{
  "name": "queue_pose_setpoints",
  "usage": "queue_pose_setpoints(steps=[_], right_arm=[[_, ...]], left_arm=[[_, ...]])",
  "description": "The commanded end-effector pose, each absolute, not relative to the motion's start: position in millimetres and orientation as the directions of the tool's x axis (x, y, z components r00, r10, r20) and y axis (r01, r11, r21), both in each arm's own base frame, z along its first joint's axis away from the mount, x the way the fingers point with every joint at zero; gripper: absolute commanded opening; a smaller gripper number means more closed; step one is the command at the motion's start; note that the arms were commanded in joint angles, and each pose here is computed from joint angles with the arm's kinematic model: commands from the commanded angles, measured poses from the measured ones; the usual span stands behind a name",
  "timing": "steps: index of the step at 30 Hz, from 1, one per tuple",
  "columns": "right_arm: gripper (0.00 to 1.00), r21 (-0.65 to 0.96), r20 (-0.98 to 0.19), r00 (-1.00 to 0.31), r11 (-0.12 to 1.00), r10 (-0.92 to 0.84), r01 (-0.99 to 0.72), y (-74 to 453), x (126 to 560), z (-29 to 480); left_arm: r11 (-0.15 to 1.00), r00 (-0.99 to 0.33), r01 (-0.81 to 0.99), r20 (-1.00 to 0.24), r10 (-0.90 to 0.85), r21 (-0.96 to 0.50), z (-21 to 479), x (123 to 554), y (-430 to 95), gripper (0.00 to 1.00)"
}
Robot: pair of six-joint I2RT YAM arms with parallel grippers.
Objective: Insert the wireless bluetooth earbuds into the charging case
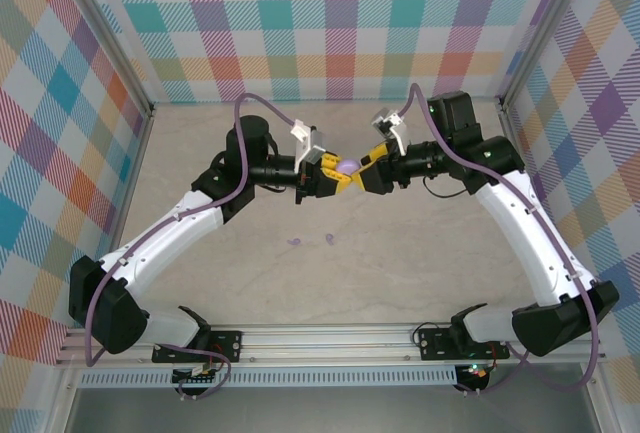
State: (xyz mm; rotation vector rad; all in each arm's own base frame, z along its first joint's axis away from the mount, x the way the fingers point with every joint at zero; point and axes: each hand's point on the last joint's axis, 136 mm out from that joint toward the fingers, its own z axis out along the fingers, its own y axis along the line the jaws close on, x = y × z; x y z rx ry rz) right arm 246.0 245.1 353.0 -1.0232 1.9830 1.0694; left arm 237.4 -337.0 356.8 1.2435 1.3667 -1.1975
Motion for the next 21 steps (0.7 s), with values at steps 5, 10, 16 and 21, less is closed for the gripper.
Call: queue_pose_setpoints(steps=[5,10,16,21], right_arm=[[0.62,0.288,-0.856,-0.438,0.45,-0.276,-0.845,239,266,364],[0.63,0.276,-0.858,-0.437,0.474,-0.271,-0.836,236,269,364],[0.65,0.288,-0.86,-0.432,0.44,-0.272,-0.85,238,261,367],[0.66,0.296,-0.86,-0.429,0.412,-0.278,-0.861,239,253,370]], left_arm=[[-0.101,-0.026,0.994,-0.992,0.126,-0.038,362,201,-339,0.13],[-0.102,-0.022,0.994,-0.991,0.131,-0.036,361,200,-338,0.13],[-0.091,-0.038,0.995,-0.99,0.135,-0.051,359,203,-339,0.13],[-0.069,-0.05,0.996,-0.99,0.129,-0.059,360,207,-340,0.13]])
